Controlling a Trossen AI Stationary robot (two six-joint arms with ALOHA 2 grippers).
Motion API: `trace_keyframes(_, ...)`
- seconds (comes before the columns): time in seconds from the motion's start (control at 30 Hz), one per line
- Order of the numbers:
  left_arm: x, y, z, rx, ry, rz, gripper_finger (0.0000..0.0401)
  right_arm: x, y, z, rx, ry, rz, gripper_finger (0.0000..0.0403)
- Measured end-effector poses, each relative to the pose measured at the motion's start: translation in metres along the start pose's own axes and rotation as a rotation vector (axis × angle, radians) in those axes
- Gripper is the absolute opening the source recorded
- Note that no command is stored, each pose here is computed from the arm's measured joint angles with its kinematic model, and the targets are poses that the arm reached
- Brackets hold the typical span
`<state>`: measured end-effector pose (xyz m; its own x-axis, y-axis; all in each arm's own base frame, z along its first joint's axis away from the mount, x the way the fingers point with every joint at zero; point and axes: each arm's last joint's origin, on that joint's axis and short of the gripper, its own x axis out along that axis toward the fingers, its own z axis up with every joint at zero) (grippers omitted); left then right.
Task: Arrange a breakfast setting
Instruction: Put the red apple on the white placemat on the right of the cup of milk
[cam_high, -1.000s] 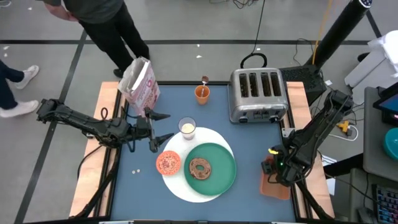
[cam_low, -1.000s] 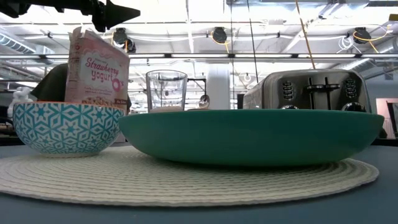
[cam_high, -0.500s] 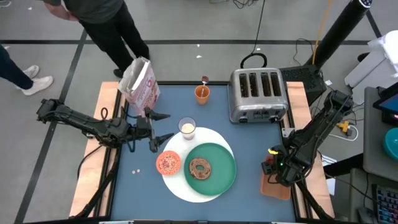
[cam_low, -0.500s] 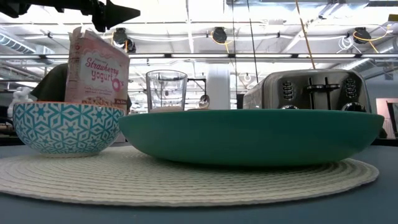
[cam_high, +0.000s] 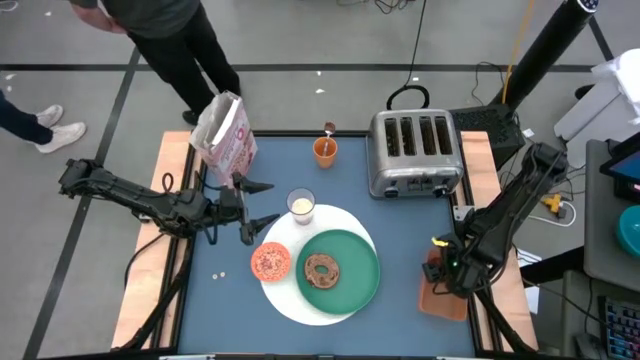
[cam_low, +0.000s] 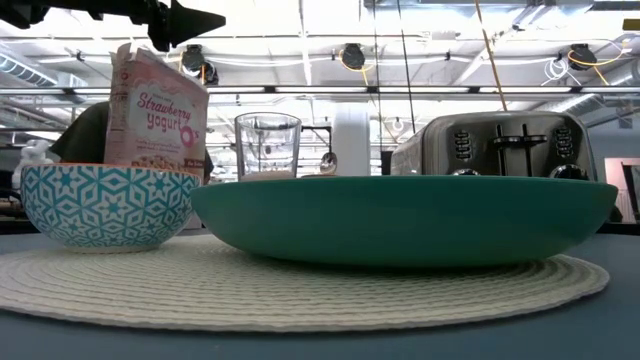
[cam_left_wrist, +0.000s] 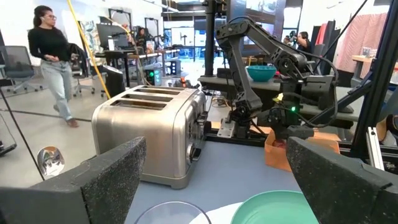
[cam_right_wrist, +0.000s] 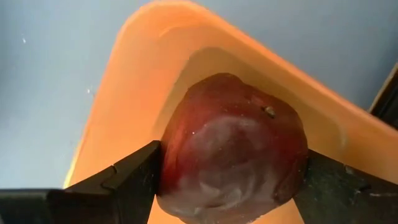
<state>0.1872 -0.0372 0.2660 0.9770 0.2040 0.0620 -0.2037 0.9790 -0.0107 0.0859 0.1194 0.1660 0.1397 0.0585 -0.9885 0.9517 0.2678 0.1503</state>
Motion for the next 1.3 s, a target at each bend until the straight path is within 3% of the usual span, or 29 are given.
trace_keyframes(0.8, 0.0, 0.0, 0.0, 0.0, 0.0, 0.0, 0.0392, -0.04, -0.003, 0.008, -0.081, 0.21, 0.349, 0.0295)
trace_keyframes(1.1, 0.0, 0.0, 0.0, 0.0, 0.0, 0.0, 0.0392, -0.06, 0.003, 0.015, -0.089, 0.083, 0.69, 0.0295)
trace_keyframes(1.3, 0.0, 0.0, 0.0, 0.0, 0.0, 0.0, 0.0392, -0.083, 0.015, 0.017, -0.133, -0.178, 1.013, 0.0295)
